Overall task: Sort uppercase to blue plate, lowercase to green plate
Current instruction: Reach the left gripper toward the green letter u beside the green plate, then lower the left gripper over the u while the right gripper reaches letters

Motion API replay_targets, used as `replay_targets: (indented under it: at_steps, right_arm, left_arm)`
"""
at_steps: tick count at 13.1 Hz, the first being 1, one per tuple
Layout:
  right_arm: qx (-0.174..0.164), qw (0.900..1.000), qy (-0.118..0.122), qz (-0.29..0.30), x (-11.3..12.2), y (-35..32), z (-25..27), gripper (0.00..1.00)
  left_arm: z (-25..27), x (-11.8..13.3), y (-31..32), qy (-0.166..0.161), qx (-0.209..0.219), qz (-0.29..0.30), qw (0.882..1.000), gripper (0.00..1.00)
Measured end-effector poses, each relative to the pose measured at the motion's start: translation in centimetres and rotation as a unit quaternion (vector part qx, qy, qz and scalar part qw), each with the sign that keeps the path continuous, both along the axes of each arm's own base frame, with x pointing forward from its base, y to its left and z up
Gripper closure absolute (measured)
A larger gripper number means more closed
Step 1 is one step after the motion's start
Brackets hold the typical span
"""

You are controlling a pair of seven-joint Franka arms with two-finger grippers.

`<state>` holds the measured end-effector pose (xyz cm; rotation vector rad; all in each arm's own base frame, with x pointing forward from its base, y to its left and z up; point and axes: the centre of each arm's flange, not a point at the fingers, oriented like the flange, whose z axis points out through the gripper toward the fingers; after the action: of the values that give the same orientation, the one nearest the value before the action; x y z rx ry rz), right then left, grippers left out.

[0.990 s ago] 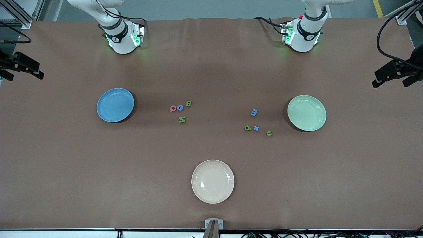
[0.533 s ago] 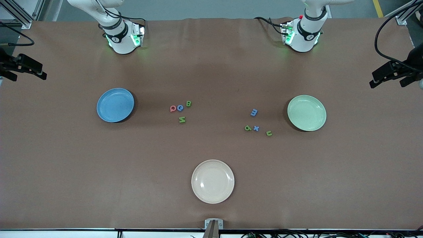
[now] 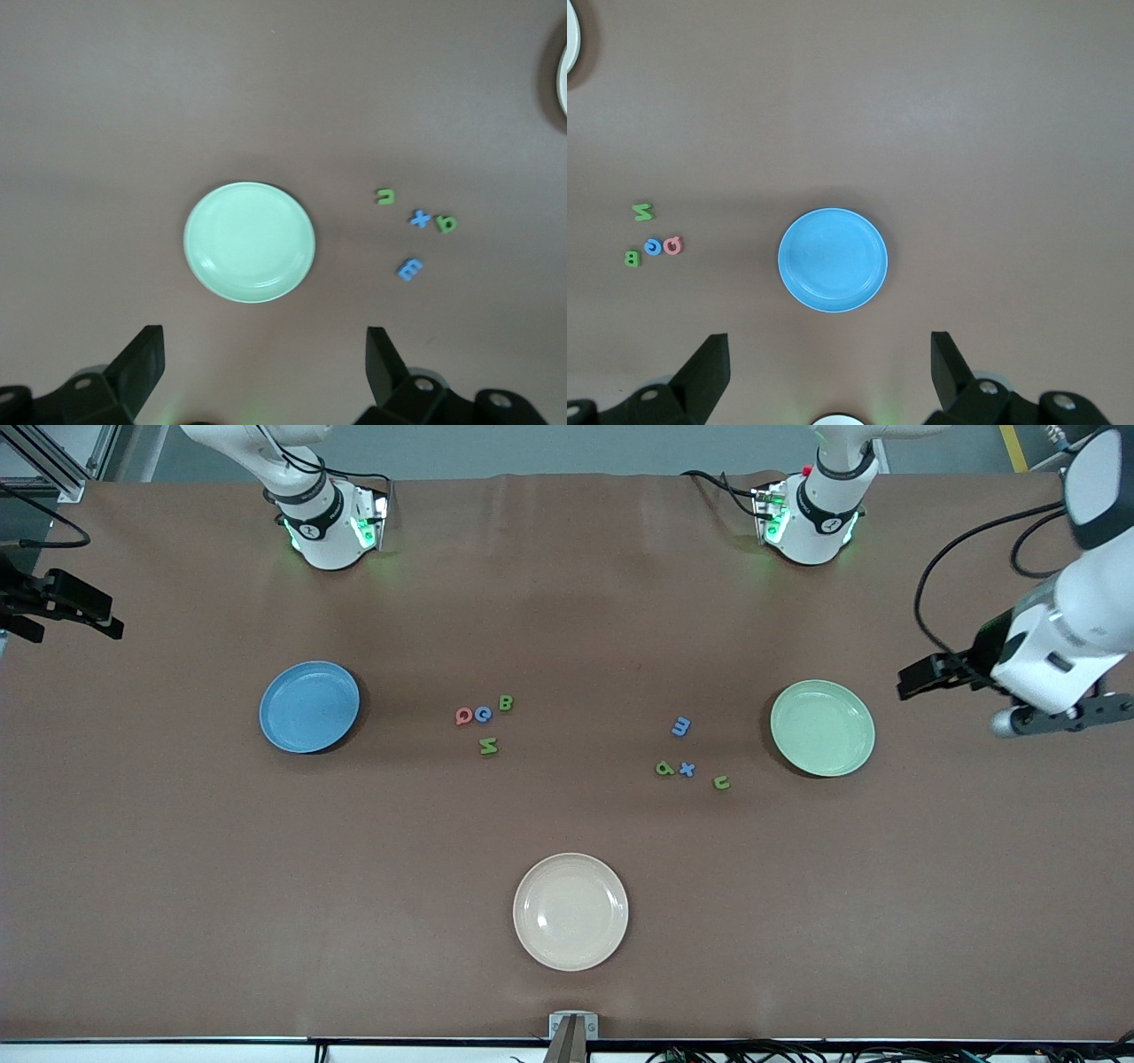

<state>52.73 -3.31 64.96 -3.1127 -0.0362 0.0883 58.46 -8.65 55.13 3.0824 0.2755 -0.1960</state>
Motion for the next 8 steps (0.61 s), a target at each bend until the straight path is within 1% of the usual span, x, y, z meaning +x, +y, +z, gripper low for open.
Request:
replay_targets:
  at_steps: [2, 4, 5, 8]
  right_arm:
    - [-0.001, 1.000, -0.004, -0.001, 0.1, -0.1, 0.1, 0.00]
    - [-0.003, 1.000, -0.008, -0.002, 0.3, -0.2, 0.1, 0.00]
    - [-0.004, 1.000, -0.005, -0.002, 0.7, -0.3, -0.3, 0.00]
    - [-0.009, 1.000, -0.006, -0.012, 2.9, -1.4, -2.7, 0.00]
  left_arm:
    - [-2.2, 1.2, -1.5, 0.003, -0.009, 0.029, 1.000, 0.00]
    - [-4.8, 2.3, -3.8, 0.004, -0.007, 0.054, 0.998, 0.00]
    - [-6.3, 2.7, -5.4, 0.005, -0.006, 0.068, 0.998, 0.00]
    - [-11.5, 3.6, -10.0, 0.009, -0.003, 0.090, 0.996, 0.00]
